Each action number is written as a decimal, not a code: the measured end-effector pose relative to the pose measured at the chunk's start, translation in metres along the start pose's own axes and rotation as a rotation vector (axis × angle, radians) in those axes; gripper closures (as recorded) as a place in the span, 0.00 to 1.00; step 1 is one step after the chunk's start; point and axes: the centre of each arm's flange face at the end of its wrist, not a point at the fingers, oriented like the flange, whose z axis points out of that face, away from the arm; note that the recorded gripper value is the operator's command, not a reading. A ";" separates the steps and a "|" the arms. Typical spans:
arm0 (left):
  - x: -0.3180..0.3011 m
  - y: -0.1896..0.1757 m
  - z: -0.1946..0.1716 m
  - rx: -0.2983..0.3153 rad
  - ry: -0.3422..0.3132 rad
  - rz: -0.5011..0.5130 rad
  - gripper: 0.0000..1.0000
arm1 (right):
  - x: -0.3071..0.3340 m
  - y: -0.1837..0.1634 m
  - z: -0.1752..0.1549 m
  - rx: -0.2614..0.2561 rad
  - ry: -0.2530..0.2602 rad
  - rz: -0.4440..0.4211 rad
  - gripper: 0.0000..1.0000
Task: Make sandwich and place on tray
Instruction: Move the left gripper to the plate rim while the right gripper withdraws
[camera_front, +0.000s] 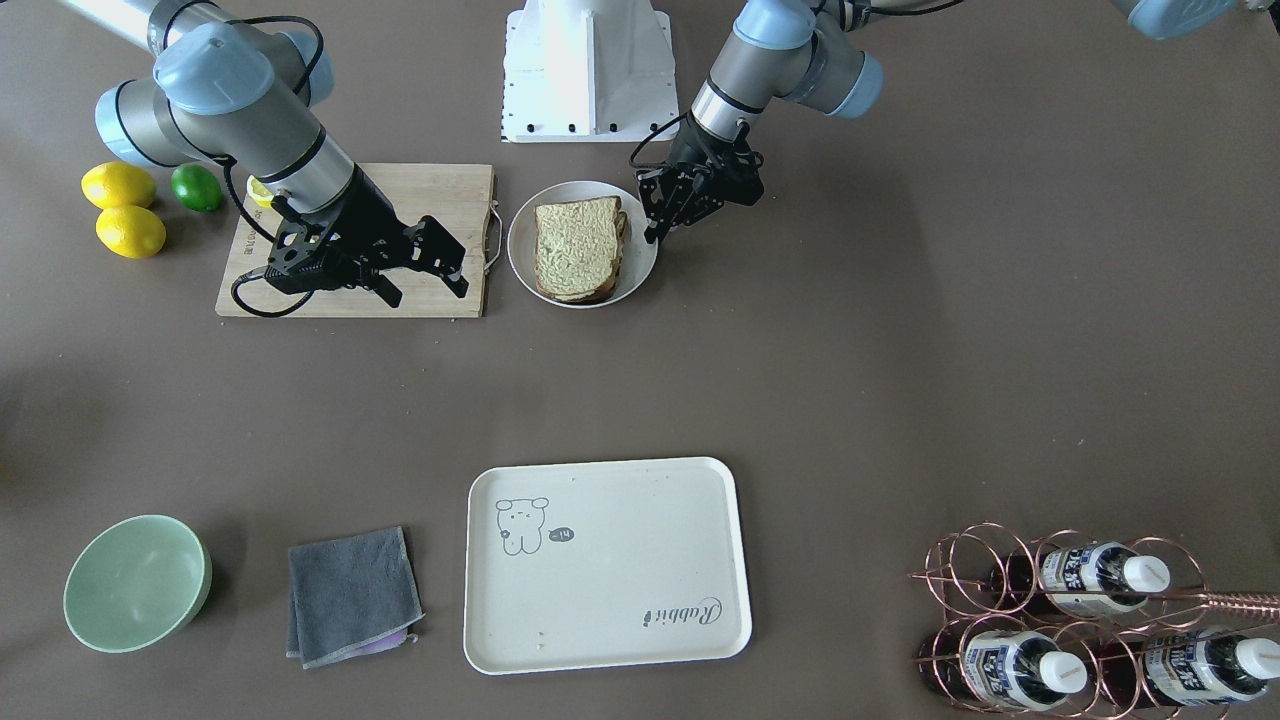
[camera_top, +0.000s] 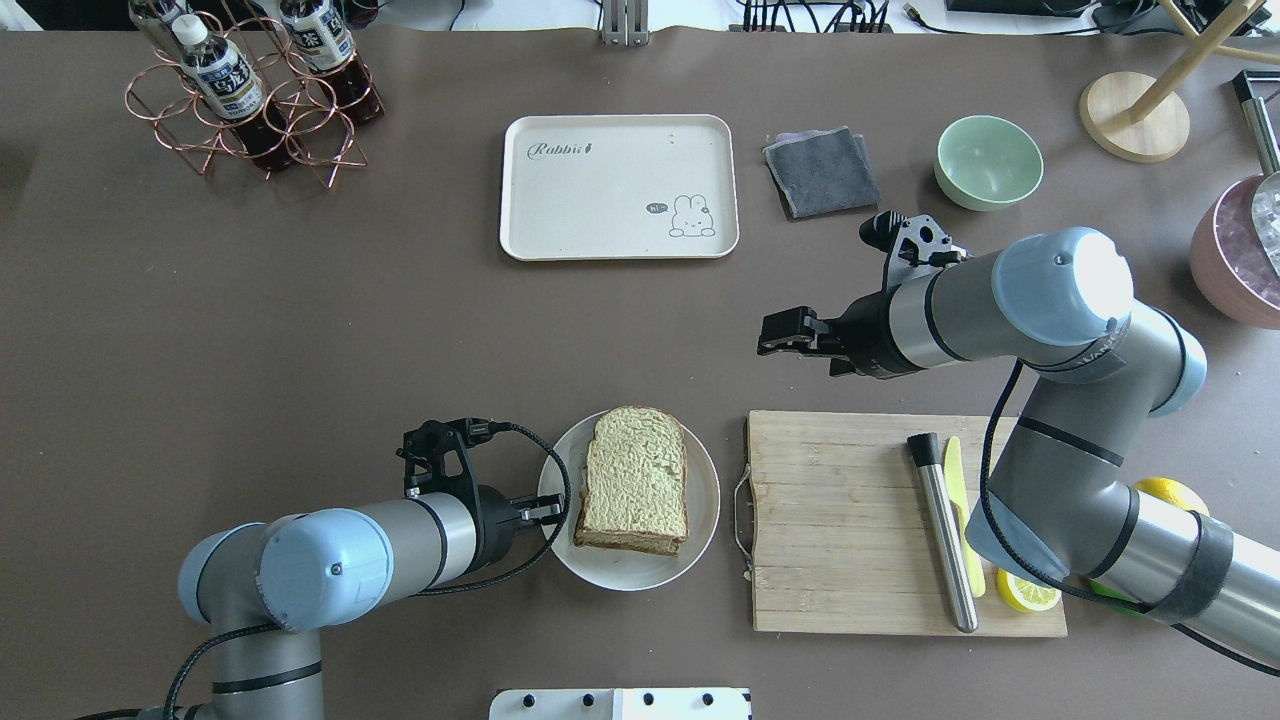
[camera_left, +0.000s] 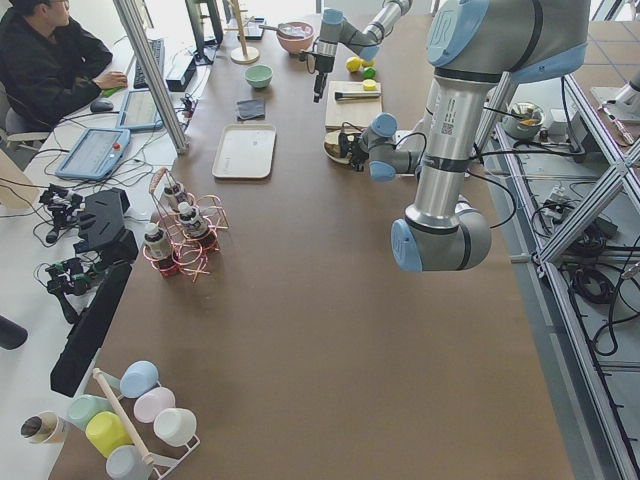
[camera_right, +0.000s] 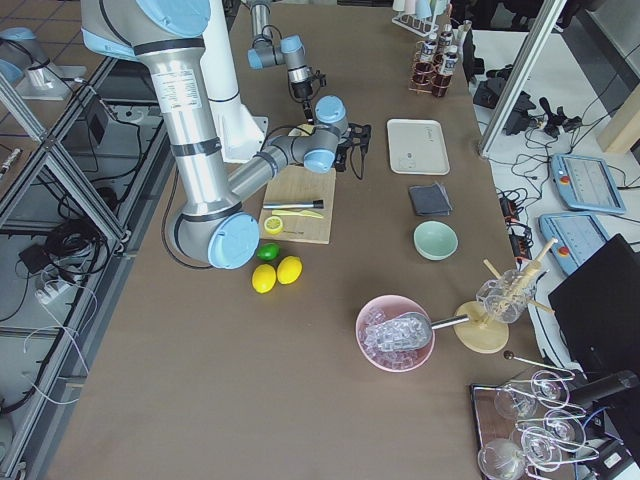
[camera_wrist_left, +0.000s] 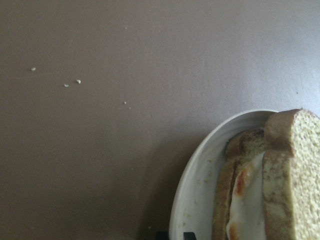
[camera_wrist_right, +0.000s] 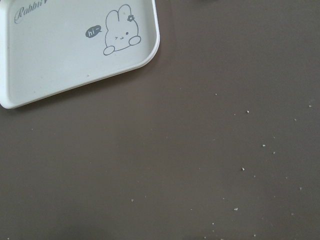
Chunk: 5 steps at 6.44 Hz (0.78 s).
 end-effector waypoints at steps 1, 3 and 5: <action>0.000 -0.002 -0.001 0.002 0.002 -0.001 1.00 | -0.002 0.000 -0.001 0.000 -0.004 -0.001 0.01; 0.003 -0.012 -0.007 0.011 0.010 -0.006 1.00 | -0.003 0.001 -0.003 -0.003 -0.008 -0.002 0.01; 0.005 -0.045 -0.019 -0.003 0.016 -0.026 1.00 | 0.007 0.003 -0.010 -0.011 -0.005 0.001 0.01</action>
